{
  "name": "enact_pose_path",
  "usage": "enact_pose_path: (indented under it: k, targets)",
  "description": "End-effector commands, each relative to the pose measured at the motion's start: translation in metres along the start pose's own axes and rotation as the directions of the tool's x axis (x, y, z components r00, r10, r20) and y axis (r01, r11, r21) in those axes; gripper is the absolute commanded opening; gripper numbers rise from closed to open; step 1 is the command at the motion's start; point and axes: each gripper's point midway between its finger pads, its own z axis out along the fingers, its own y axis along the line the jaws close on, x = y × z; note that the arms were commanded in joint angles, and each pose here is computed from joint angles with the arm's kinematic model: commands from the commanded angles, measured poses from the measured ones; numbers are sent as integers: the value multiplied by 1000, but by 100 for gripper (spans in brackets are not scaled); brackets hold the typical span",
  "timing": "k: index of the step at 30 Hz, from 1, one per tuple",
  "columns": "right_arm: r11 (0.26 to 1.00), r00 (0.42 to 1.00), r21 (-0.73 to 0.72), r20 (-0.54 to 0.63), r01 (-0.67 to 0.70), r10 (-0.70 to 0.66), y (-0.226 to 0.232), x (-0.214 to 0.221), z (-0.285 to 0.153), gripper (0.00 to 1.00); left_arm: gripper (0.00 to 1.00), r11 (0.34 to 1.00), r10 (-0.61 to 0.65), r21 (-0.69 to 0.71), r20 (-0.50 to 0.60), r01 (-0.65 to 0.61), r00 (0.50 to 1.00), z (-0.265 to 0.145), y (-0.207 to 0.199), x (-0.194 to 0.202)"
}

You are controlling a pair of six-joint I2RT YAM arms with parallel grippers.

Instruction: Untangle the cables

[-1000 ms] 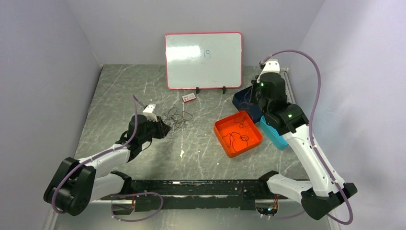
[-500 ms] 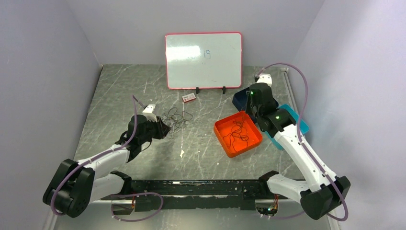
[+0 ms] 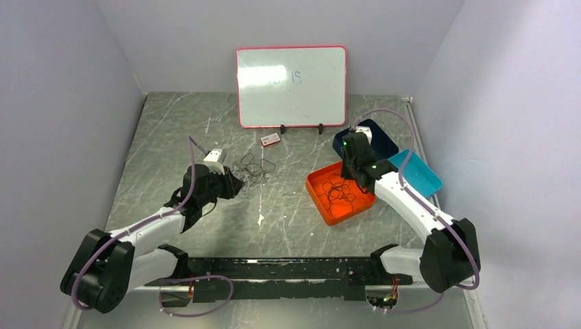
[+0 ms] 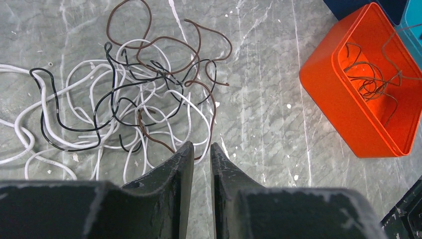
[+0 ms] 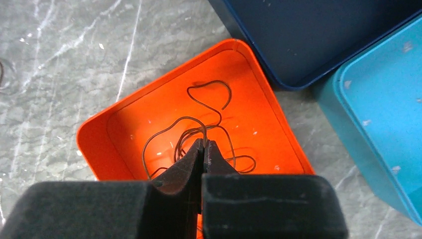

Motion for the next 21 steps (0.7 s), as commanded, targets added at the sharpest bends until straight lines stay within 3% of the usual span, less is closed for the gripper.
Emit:
enact_pose_path:
  k: [1, 13, 21]
  targets:
    - [998, 998, -37, -26, -58, 57, 9, 12, 22, 0, 24, 999, 8, 33, 29, -9, 1000, -1, -10, -13]
    - [998, 991, 41, -122, -51, 55, -5, 55, 68, 0, 24, 1000, 3, 29, 29, -4, 1000, -2, -10, -13]
    - [998, 997, 54, -60, -40, 44, -7, 27, 61, 24, 24, 1000, 9, 20, 24, -10, 1000, -2, -8, -13]
